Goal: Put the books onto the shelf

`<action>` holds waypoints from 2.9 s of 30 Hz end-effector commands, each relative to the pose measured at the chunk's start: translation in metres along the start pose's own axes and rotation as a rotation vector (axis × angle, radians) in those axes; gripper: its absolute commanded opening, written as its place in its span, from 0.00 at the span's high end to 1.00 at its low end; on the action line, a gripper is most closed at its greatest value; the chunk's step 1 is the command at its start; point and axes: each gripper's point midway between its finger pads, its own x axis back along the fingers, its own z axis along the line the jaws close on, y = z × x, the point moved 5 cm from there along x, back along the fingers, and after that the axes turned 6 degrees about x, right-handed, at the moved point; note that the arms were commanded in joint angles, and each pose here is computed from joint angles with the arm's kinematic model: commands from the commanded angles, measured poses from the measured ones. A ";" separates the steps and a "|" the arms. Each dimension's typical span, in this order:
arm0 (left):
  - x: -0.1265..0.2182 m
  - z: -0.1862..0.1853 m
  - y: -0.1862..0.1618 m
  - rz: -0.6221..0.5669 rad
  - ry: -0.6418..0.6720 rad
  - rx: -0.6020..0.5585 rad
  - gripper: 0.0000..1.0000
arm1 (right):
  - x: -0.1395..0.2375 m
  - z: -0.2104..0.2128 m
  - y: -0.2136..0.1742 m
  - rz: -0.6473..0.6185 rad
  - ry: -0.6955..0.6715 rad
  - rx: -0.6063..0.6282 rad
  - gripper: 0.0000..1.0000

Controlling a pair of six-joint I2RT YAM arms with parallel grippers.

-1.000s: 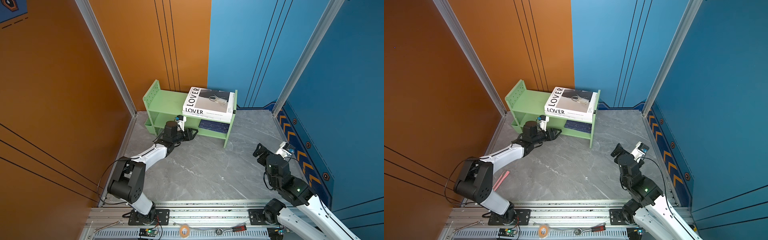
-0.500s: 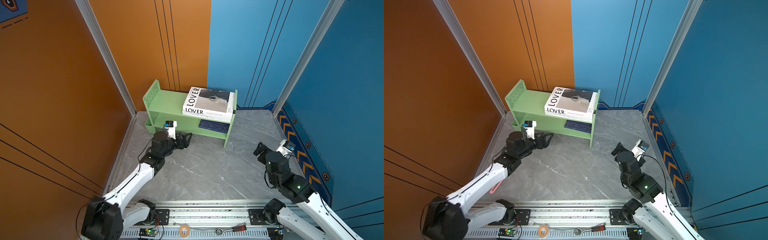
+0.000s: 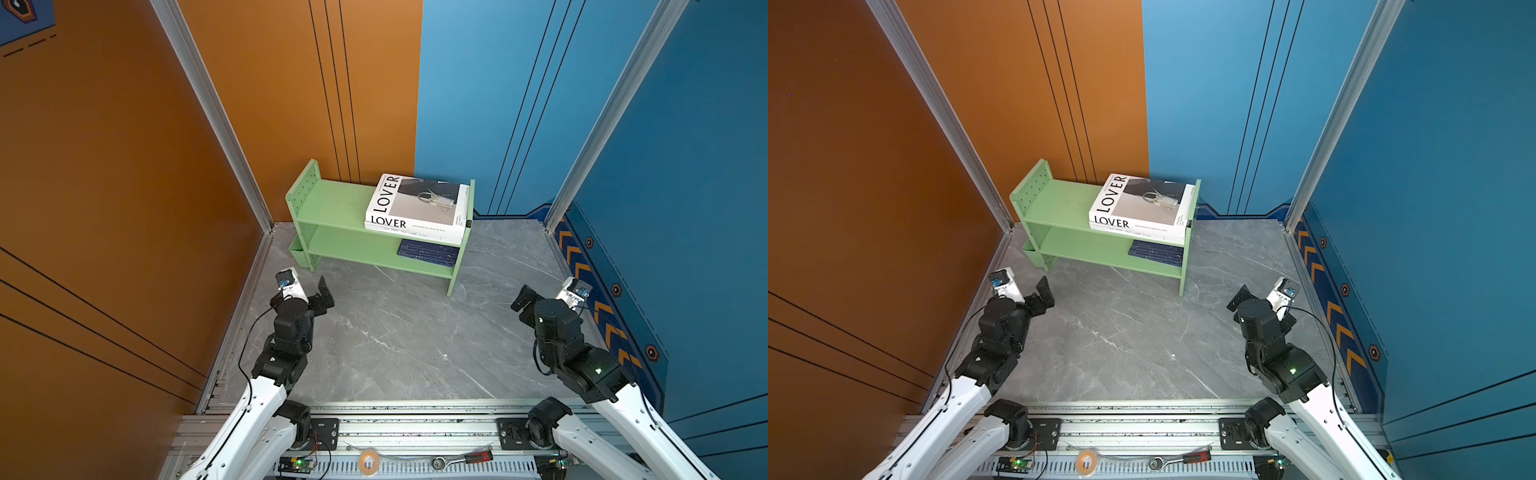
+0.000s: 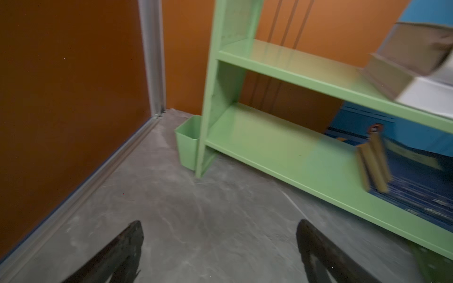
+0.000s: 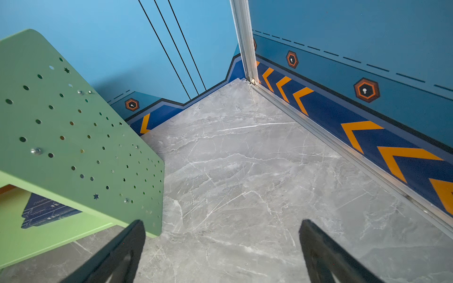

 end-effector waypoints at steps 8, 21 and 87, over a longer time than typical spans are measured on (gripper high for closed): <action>-0.053 0.040 -0.052 -0.020 0.224 -0.147 0.02 | -0.029 -0.027 -0.022 0.088 -0.187 0.143 0.00; -0.083 0.043 -0.091 -0.002 0.035 -0.118 0.02 | -0.085 -0.048 -0.035 0.169 -0.320 0.226 0.00; -0.107 0.016 -0.109 0.105 -0.006 -0.265 0.02 | -0.191 -0.022 -0.094 -0.085 -0.029 0.344 0.00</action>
